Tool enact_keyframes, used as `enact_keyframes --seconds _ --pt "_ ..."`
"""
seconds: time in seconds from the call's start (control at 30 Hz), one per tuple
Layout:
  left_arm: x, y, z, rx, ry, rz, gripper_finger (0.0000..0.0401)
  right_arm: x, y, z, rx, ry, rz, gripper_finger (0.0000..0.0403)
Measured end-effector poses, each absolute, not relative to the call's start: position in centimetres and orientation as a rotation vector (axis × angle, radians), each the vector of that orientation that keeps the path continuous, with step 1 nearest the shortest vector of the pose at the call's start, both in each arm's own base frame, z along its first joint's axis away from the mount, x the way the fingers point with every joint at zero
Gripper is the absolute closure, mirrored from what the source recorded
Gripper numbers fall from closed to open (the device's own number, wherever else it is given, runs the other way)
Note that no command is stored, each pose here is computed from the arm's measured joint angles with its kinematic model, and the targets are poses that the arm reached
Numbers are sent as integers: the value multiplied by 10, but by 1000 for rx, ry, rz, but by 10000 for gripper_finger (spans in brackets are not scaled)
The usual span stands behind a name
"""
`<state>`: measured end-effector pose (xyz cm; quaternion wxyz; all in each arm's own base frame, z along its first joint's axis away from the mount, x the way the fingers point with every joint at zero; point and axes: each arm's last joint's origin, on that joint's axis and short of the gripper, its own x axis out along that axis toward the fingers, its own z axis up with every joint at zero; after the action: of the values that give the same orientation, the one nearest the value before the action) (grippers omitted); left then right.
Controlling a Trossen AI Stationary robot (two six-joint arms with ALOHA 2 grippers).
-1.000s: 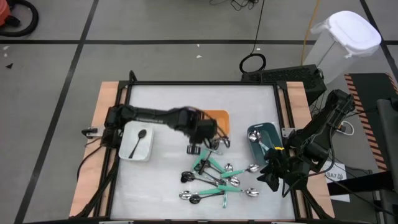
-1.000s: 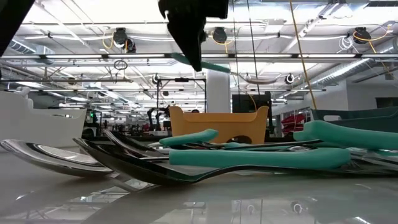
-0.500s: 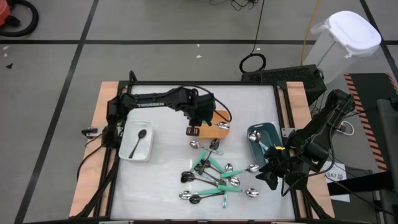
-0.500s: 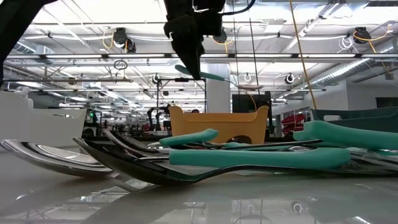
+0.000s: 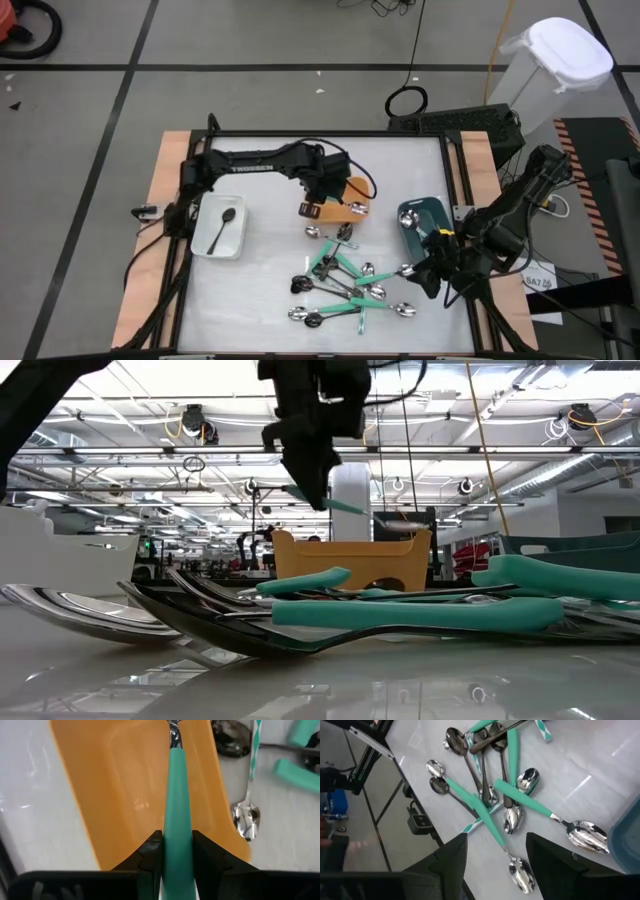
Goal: Sort silverware by color (type)
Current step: Put the green spoon into the orange bin
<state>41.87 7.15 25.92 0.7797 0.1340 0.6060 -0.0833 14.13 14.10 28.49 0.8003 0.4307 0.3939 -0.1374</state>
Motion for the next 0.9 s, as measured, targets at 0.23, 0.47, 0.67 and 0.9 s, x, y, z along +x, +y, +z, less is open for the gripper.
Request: enact_keyframes --seconds 0.23,0.47,0.67,0.9 --pt "426 76 236 274 1379 -162 324 145 139 285 953 831 -312 206" --pt "431 76 224 252 1390 -143 319 147 137 286 965 823 -323 206" --pt "437 76 217 288 1379 -119 286 147 137 286 983 819 -324 206" --pt "437 76 217 272 1393 -62 249 147 137 286 984 819 -325 206"
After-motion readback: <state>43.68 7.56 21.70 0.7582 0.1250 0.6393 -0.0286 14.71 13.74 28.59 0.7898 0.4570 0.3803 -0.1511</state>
